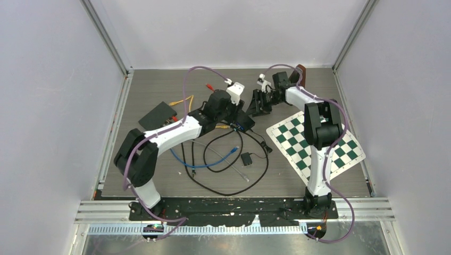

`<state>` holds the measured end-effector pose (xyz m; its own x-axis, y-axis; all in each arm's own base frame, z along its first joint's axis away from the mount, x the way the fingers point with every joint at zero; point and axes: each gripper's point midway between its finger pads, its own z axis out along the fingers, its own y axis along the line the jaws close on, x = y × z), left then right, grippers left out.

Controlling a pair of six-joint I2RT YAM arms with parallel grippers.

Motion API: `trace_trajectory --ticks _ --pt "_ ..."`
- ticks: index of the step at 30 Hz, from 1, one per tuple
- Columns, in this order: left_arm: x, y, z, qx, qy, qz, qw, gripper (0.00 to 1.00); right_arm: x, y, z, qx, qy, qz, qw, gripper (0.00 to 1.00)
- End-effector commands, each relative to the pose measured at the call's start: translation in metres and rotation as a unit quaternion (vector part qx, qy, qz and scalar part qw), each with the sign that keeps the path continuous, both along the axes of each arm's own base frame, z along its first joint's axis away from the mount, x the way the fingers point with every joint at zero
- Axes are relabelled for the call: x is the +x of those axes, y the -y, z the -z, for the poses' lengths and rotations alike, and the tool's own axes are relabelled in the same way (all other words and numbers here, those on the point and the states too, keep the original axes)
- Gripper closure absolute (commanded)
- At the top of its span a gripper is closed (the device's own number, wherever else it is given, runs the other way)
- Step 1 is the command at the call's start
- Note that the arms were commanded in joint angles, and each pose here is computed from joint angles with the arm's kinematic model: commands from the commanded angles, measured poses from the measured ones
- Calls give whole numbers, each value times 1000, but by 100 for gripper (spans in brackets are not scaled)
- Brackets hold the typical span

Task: Insert the plug into the switch port
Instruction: Insert the connector into the switch port, then pick up the connector from the center of the board.

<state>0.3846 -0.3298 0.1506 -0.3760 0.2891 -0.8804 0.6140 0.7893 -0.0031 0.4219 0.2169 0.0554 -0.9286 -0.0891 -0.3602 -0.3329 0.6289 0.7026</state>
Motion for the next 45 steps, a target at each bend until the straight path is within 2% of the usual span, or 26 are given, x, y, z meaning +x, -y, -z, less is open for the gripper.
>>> trace_trajectory --ticks 1,6,10,13,15,19,24,27,33,34,35,37,39,42,45 --pt "11 -43 -42 -1 39 -101 994 48 32 10 -79 -17 110 72 991 42" --pt "15 -130 -63 18 17 -245 969 44 30 19 -105 -41 158 104 981 40" --pt "20 -193 -58 -33 -21 -328 944 37 19 22 -116 -47 188 119 974 39" --pt "29 -225 -47 -56 -43 -361 930 35 8 22 -123 -43 202 125 970 39" --pt "39 -235 -41 -72 -54 -361 928 34 -1 15 -126 -40 209 117 970 39" --pt "59 -226 -31 -101 -79 -321 939 34 -14 3 -128 -40 216 98 971 39" --pt "75 -207 0 -73 -132 -273 950 34 -26 -13 -127 -42 232 83 968 39" --pt "84 -205 23 -66 -149 -273 948 36 -29 -24 -128 -40 239 71 968 39" --pt "98 -211 42 -39 -165 -279 945 48 -26 -25 -129 -56 245 58 966 39" --pt "101 -212 40 -34 -164 -280 945 53 -26 -24 -129 -59 246 59 966 39" --pt "102 -213 39 -31 -165 -277 946 63 -25 -23 -129 -61 248 59 965 39" --pt "105 -214 28 -27 -156 -275 948 88 -24 -22 -132 -63 253 62 963 39" --pt "108 -216 7 -30 -132 -272 953 100 -22 -22 -137 -61 257 65 962 39" --pt "111 -230 -26 -14 -80 -293 953 100 -19 -22 -147 -55 268 74 959 40" --pt "115 -242 -61 5 6 -298 955 100 -17 -20 -158 -54 281 92 954 40"
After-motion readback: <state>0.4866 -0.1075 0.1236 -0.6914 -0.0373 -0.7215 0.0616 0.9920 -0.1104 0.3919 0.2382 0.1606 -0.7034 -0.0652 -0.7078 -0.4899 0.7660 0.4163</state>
